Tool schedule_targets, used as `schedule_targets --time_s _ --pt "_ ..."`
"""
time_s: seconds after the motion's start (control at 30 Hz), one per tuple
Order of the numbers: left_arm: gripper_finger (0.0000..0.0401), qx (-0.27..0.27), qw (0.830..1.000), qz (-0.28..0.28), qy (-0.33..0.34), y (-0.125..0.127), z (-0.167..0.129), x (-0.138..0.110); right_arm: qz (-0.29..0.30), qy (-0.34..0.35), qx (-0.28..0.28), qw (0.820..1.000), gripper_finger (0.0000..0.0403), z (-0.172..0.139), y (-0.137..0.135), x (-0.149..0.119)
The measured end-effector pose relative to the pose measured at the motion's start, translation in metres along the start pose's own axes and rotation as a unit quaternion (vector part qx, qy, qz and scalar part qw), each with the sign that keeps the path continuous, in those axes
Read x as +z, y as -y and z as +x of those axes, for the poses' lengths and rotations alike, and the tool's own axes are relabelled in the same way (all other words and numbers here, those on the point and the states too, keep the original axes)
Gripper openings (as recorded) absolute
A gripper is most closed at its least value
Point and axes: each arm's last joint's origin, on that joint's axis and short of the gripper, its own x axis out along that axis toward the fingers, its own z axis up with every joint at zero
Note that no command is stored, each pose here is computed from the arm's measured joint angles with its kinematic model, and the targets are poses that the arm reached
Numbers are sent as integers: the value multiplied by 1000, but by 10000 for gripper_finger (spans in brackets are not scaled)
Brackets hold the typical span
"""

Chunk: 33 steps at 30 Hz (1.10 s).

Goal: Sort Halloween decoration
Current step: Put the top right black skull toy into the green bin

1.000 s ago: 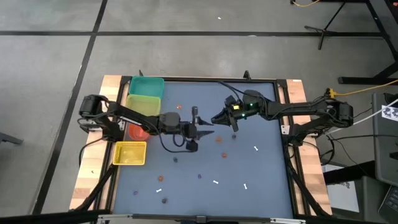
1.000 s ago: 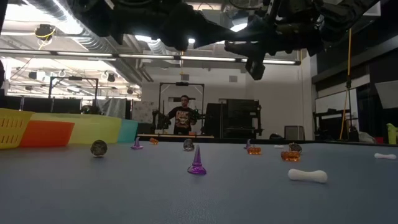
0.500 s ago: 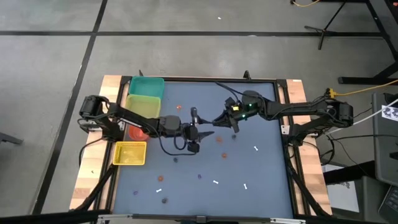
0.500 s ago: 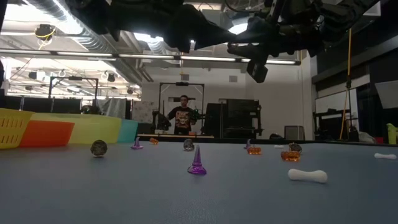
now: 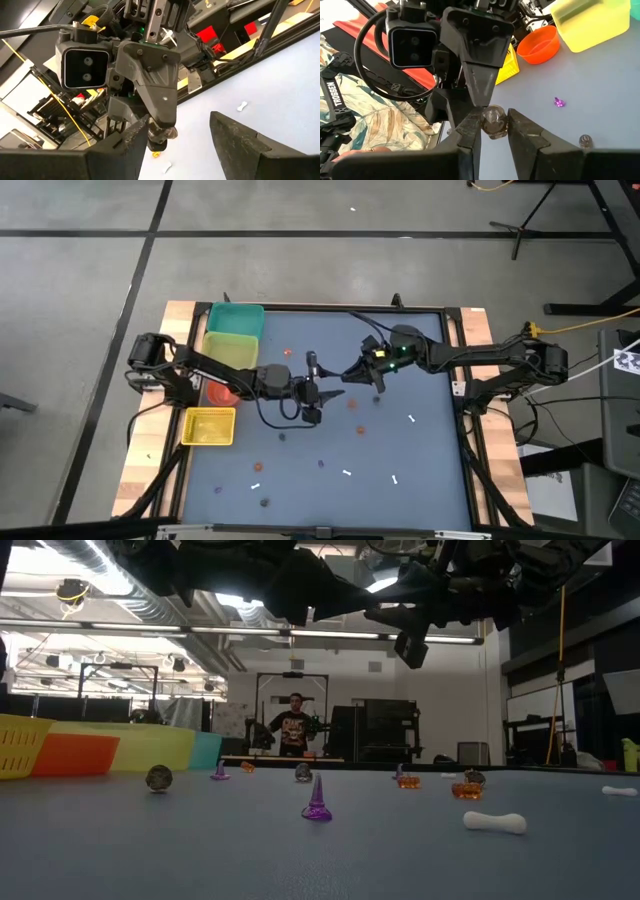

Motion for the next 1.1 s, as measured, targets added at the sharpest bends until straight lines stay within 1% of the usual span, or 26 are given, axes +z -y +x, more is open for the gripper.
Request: schedule_targets --time_s 0.27,0.47,0.7,1.0,1.1 --pt "196 8 1000 -2 -4 -8 2 -5 -4 1 1 1000 76 0 0 0" --pt "196 -17 1000 -2 13 -11 3 -7 -5 2 1 1000 76 0 0 0" --pt "196 -11 1000 -3 9 -14 4 -9 -19 19 12 1000 76 0 -3 4" --pt "196 -8 1000 -3 14 -14 4 -8 -19 20 12 1000 76 0 -3 4" --pt "196 -4 1000 -4 20 -15 4 -7 -18 23 4 1000 76 0 -2 4"
